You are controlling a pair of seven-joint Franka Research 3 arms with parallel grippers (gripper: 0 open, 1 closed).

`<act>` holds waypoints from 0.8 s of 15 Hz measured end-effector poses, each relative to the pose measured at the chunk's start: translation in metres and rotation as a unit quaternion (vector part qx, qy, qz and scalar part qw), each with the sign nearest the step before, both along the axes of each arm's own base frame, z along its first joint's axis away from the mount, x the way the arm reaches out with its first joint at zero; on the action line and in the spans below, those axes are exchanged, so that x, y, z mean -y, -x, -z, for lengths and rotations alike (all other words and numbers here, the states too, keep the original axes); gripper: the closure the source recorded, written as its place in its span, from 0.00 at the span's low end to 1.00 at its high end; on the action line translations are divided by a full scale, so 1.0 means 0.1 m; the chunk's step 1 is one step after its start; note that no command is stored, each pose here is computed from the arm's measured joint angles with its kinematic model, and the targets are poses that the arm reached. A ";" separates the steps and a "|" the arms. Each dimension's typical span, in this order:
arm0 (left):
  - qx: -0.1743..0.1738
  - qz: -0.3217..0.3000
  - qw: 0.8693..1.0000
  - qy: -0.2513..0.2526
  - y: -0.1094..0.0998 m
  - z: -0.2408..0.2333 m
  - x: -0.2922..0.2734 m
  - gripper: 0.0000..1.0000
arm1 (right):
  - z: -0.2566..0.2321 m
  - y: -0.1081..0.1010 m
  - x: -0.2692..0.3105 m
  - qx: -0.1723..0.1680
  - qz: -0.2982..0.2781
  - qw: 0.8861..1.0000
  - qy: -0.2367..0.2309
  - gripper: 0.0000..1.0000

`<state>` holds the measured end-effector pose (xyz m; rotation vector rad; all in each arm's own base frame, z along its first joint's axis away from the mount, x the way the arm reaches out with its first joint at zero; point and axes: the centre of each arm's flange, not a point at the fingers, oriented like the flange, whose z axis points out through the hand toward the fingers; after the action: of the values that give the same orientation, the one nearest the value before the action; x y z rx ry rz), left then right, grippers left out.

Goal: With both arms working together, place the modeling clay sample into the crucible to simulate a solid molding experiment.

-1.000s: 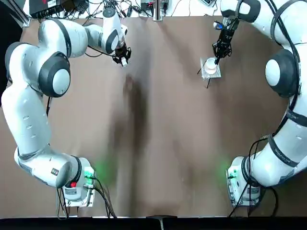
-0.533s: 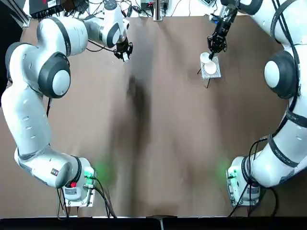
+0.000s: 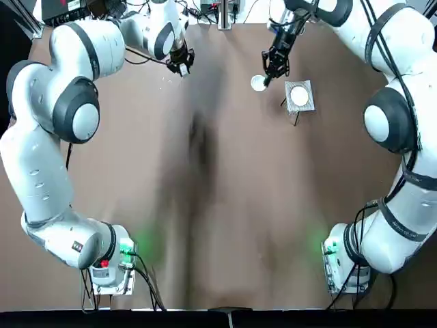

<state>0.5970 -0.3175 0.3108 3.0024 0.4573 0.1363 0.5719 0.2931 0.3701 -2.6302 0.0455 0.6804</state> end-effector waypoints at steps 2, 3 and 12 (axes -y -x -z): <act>-0.007 0.002 1.000 -0.003 0.04 -0.18 0.07 0.61 | 0.01 0.02 -0.17 0.008 0.025 1.000 0.012 0.95; -0.019 0.000 1.000 -0.009 0.07 -0.29 0.11 0.61 | 0.05 0.03 -0.26 0.008 0.036 0.999 0.020 0.95; -0.065 0.007 0.998 -0.006 0.52 -0.93 0.86 0.61 | 0.34 0.02 -1.15 0.010 0.125 0.991 0.050 0.95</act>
<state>0.5449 -0.4030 0.4041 3.0373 0.4499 -0.0566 0.5696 0.4079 0.3356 -2.6621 0.4069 0.5783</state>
